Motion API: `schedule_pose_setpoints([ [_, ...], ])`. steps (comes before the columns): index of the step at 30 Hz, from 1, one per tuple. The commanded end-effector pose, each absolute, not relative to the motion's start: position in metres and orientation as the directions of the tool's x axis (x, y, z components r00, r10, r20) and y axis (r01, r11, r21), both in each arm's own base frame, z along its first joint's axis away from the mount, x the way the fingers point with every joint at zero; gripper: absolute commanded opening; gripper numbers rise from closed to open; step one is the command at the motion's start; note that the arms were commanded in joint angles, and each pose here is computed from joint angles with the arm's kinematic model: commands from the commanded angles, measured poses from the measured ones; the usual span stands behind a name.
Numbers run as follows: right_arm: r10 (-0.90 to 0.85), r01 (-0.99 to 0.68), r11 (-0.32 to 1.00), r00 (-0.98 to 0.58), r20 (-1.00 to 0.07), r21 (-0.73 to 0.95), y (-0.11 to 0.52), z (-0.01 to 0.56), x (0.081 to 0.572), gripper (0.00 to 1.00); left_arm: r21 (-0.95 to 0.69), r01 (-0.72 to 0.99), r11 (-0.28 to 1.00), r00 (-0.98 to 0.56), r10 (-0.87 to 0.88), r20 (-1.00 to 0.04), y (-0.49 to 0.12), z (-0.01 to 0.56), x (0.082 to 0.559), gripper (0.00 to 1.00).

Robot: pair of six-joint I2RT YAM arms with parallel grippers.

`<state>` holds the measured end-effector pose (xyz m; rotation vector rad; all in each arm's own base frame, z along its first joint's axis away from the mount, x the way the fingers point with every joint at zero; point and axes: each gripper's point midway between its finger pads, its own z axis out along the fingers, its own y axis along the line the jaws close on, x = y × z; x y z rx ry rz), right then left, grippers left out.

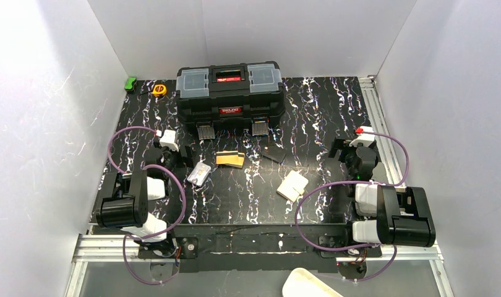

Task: Put the credit cards into the card holder
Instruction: Move the card holder to the center of the board.

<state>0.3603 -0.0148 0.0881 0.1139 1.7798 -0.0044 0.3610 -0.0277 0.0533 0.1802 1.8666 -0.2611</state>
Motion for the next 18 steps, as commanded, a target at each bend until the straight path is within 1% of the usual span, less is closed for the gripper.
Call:
schedule_pose_setpoints([
  [1,0.076,0.087,0.994,-0.145,-0.986,0.064,-0.017,0.107,0.368,1.0,-0.075,0.25,0.965,-0.284,-0.001,-0.959,-0.027,0.059,0.362,0.99],
  [3,0.086,0.124,0.99,-0.119,-0.989,0.071,-0.023,0.115,0.369,1.0,-0.075,0.249,0.966,-0.283,-0.002,-0.959,-0.026,0.059,0.362,0.99],
  [4,0.1,0.159,0.984,-0.137,-0.986,0.078,-0.028,0.119,0.371,1.0,-0.076,0.25,0.965,-0.283,-0.002,-0.959,-0.027,0.059,0.362,0.99],
  [5,0.129,0.204,0.975,-0.187,-0.974,0.09,-0.033,0.121,0.373,1.0,-0.076,0.25,0.965,-0.285,-0.002,-0.958,-0.027,0.059,0.362,0.99],
  [6,0.182,0.279,0.956,-0.305,-0.935,0.096,-0.04,0.111,0.369,1.0,-0.075,0.249,0.966,-0.285,-0.001,-0.959,-0.026,0.059,0.363,0.99],
  [7,0.27,0.37,0.921,-0.371,-0.889,0.125,-0.046,0.11,0.366,1.0,-0.075,0.249,0.966,-0.284,-0.001,-0.959,-0.026,0.059,0.363,0.99],
  [8,0.332,0.435,0.891,-0.419,-0.845,0.134,-0.049,0.115,0.368,1.0,-0.075,0.25,0.965,-0.284,-0.001,-0.959,-0.027,0.059,0.363,0.99],
  [10,0.436,0.501,0.85,-0.492,-0.754,0.165,-0.043,0.119,0.372,1.0,-0.077,0.25,0.965,-0.283,-0.003,-0.959,-0.027,0.06,0.362,0.99],
  [11,0.479,0.5,0.839,-0.495,-0.725,0.213,-0.035,0.131,0.382,1.0,-0.076,0.251,0.965,-0.283,-0.002,-0.959,-0.027,0.06,0.362,0.99],
  [13,0.593,0.52,0.792,-0.53,-0.606,0.32,-0.012,0.127,0.381,1.0,-0.075,0.265,0.961,-0.281,0.003,-0.96,-0.029,0.064,0.363,0.99],
  [14,0.626,0.498,0.778,-0.556,-0.547,0.384,0.005,0.128,0.379,1.0,-0.076,0.256,0.964,-0.296,0.004,-0.955,-0.027,0.065,0.363,0.99],
  [15,0.623,0.459,0.782,-0.571,-0.534,0.422,0.014,0.13,0.379,1.0,-0.087,0.249,0.964,-0.288,-0.012,-0.958,-0.026,0.074,0.368,0.99],
  [16,0.613,0.38,0.783,-0.605,-0.508,0.493,0.035,0.134,0.377,1.0,-0.117,0.24,0.964,-0.356,-0.025,-0.934,-0.024,0.07,0.364,0.99],
  [17,0.597,0.334,0.791,-0.607,-0.525,0.513,0.044,0.138,0.375,1.0,-0.125,0.236,0.964,-0.394,-0.022,-0.919,-0.023,0.077,0.366,0.99],
  [18,0.57,0.31,0.812,-0.601,-0.559,0.495,0.049,0.142,0.372,1.0,-0.126,0.239,0.963,-0.443,-0.008,-0.897,-0.023,0.082,0.366,0.99],
])
